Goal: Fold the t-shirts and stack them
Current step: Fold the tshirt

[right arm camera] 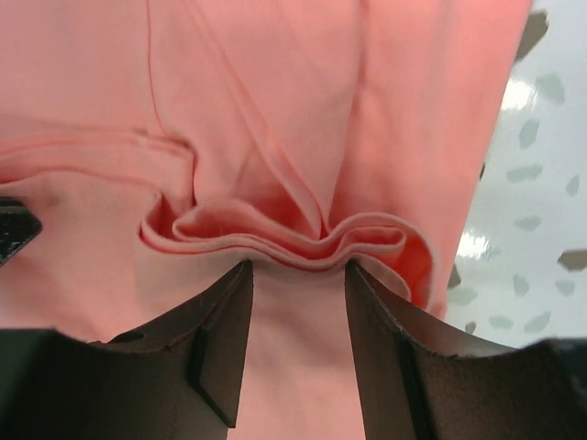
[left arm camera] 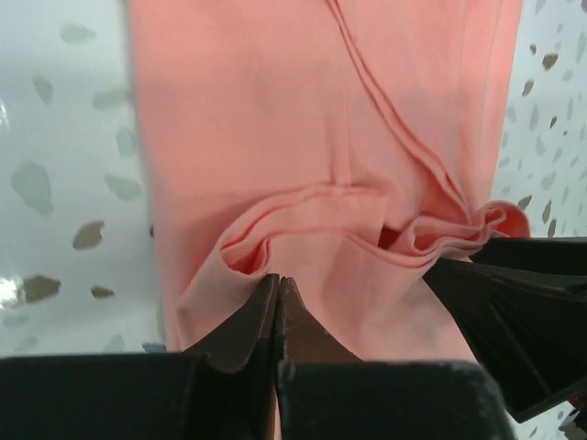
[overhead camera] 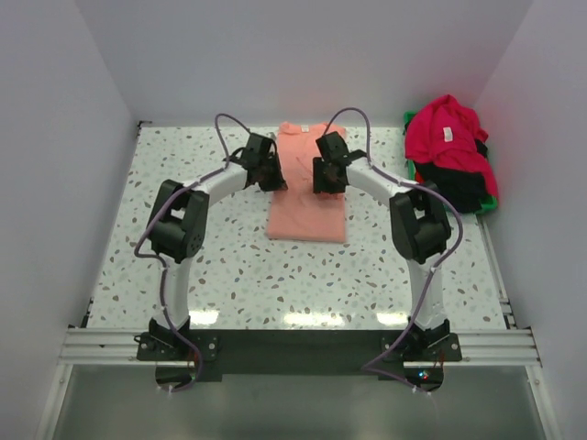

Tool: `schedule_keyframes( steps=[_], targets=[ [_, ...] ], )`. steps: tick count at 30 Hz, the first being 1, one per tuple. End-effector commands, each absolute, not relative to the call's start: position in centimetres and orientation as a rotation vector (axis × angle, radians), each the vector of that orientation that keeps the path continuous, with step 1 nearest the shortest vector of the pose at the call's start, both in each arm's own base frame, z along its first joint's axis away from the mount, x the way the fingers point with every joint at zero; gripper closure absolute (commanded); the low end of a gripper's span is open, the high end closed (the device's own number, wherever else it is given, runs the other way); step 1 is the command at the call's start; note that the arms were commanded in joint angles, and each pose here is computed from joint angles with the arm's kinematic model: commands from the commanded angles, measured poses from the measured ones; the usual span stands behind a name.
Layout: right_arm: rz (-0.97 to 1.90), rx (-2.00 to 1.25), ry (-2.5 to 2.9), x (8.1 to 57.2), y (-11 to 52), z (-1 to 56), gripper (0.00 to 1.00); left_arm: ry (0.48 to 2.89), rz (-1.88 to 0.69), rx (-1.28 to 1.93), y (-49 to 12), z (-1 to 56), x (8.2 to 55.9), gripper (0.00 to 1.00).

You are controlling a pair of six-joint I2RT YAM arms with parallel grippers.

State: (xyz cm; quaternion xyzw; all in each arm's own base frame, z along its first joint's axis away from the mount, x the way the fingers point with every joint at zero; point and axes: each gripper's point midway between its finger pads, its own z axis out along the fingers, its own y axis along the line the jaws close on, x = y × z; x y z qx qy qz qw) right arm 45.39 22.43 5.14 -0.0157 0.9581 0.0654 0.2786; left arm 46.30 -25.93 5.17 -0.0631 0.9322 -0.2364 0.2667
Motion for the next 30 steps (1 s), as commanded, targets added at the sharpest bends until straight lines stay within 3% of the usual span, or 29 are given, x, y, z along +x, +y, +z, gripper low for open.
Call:
schedule_keyframes(
  steps=[1,14,20,30],
  targets=[
    [0.124,-0.039,2.553,47.9,21.2,6.2,0.52,2.469,-0.613,-0.153,-24.7,6.3,49.6,1.0],
    [0.087,0.036,2.595,49.7,18.1,4.0,0.49,2.523,-0.638,-0.213,-22.7,2.9,49.7,1.0],
    [0.215,0.02,2.517,50.6,18.5,7.6,0.43,2.473,-0.697,-0.19,-22.6,5.0,50.5,1.0],
    [0.235,0.101,2.422,48.2,17.3,13.7,0.39,2.333,-0.728,-0.23,-21.8,12.4,50.0,0.81]
  ],
)
